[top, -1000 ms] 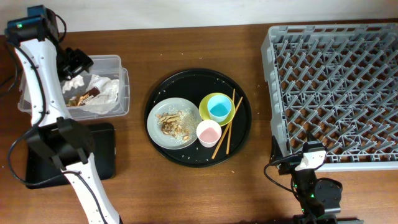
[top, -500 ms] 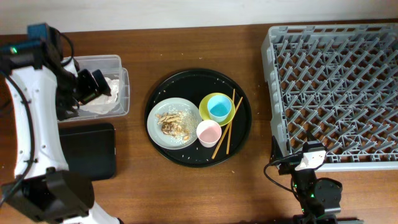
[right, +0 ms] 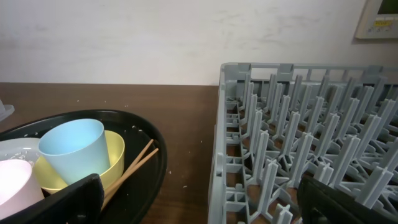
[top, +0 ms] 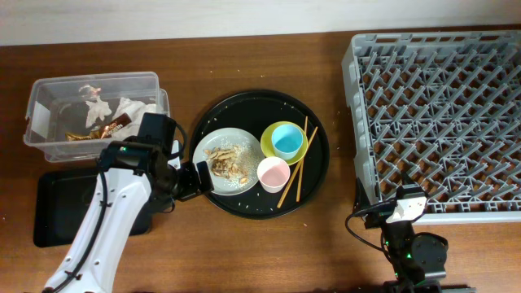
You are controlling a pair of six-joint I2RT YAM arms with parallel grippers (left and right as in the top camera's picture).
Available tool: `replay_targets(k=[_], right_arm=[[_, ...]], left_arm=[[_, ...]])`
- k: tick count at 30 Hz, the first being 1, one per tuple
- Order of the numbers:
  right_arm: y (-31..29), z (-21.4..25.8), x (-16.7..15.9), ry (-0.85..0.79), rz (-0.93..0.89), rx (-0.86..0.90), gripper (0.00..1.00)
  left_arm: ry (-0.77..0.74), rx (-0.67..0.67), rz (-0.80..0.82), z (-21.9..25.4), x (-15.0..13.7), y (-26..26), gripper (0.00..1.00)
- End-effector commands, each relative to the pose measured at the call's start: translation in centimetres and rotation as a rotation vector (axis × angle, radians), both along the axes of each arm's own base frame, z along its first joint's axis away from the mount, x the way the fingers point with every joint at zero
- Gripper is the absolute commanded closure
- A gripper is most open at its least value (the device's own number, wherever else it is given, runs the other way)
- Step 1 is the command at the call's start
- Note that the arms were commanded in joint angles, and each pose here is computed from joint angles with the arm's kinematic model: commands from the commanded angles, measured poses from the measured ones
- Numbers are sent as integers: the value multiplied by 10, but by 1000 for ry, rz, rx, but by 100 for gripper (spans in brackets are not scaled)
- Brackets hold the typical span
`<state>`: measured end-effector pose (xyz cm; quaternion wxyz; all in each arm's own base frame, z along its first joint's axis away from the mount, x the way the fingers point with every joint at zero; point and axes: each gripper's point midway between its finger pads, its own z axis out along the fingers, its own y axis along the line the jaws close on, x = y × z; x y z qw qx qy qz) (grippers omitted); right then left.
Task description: Sort waste into correct bins and load items into the dishwasher rack
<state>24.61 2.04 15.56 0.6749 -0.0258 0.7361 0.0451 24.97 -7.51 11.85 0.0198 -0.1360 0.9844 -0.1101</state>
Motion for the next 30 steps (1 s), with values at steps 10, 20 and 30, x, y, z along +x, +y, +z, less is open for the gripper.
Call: replay_targets(k=[10, 20, 30], right_arm=[[3, -2, -1, 4, 13, 12, 2], [9, -1, -1, 0, 48, 21, 2], [113, 78, -68, 125, 758, 706, 2]], left_arm=[[34, -3, 8, 0, -11, 0, 1], [31, 0, 8, 0, -10, 0, 1], [-139, -2, 14, 9, 31, -2, 1]])
